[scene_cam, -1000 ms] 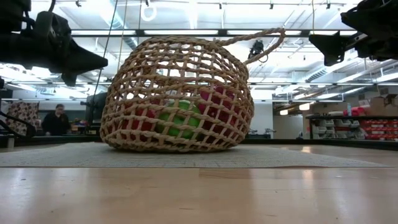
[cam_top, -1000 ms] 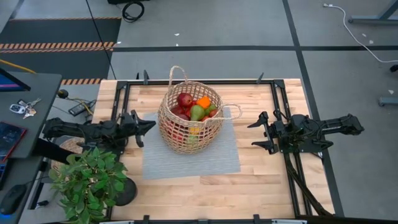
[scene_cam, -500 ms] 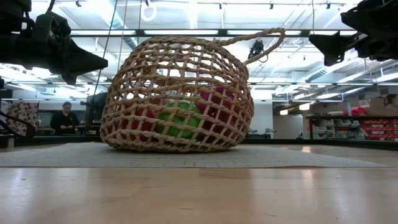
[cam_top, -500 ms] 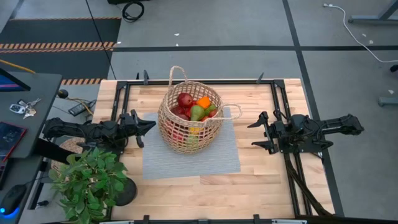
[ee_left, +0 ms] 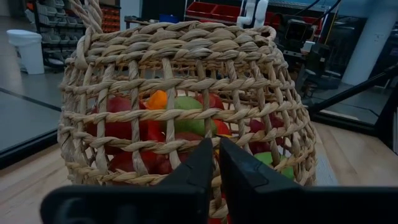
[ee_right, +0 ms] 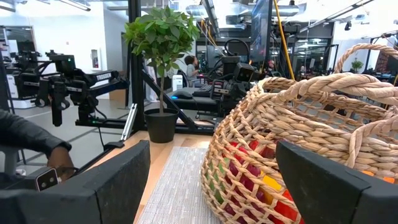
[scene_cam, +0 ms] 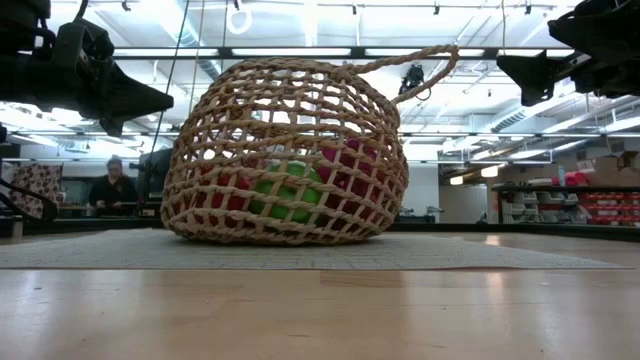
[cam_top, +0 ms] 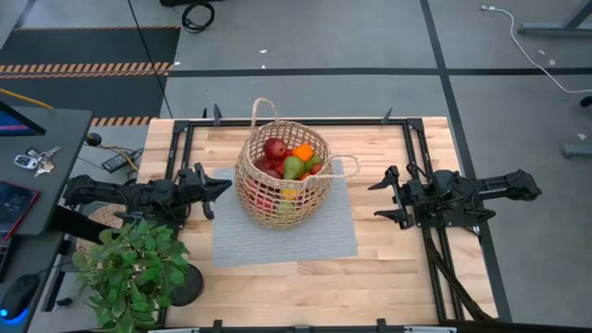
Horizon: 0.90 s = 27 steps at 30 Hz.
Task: Build produce basket
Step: Return to Home Position
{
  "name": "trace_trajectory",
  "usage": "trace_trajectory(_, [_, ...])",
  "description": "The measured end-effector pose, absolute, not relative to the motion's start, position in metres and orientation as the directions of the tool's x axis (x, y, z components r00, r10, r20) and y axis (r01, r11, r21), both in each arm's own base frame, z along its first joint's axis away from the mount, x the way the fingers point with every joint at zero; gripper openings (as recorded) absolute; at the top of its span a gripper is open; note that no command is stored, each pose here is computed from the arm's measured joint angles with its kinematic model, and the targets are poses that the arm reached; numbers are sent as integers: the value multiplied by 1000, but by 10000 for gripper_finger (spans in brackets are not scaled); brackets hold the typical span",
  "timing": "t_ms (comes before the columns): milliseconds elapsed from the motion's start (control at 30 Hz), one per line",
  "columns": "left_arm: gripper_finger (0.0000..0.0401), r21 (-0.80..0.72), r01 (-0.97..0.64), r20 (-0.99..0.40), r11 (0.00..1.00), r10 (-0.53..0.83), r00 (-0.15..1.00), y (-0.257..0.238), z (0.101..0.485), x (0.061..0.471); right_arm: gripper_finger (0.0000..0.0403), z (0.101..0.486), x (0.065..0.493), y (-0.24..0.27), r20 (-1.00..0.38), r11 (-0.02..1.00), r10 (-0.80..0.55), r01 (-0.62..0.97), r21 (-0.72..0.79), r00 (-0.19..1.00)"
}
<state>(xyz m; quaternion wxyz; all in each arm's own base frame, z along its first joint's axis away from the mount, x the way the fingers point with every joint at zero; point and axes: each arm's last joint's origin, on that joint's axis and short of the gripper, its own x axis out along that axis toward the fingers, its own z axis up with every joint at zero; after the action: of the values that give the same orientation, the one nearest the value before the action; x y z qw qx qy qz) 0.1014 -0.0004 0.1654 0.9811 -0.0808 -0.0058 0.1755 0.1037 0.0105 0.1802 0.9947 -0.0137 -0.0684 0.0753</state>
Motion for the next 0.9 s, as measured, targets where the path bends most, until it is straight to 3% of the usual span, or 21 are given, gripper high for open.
trace_trajectory(900, [34, -160, -344, -18, 925, 346, 938, 0, 165, 101, 351, 180, 104, 11, 134, 988, 152, -148, -38, 979])
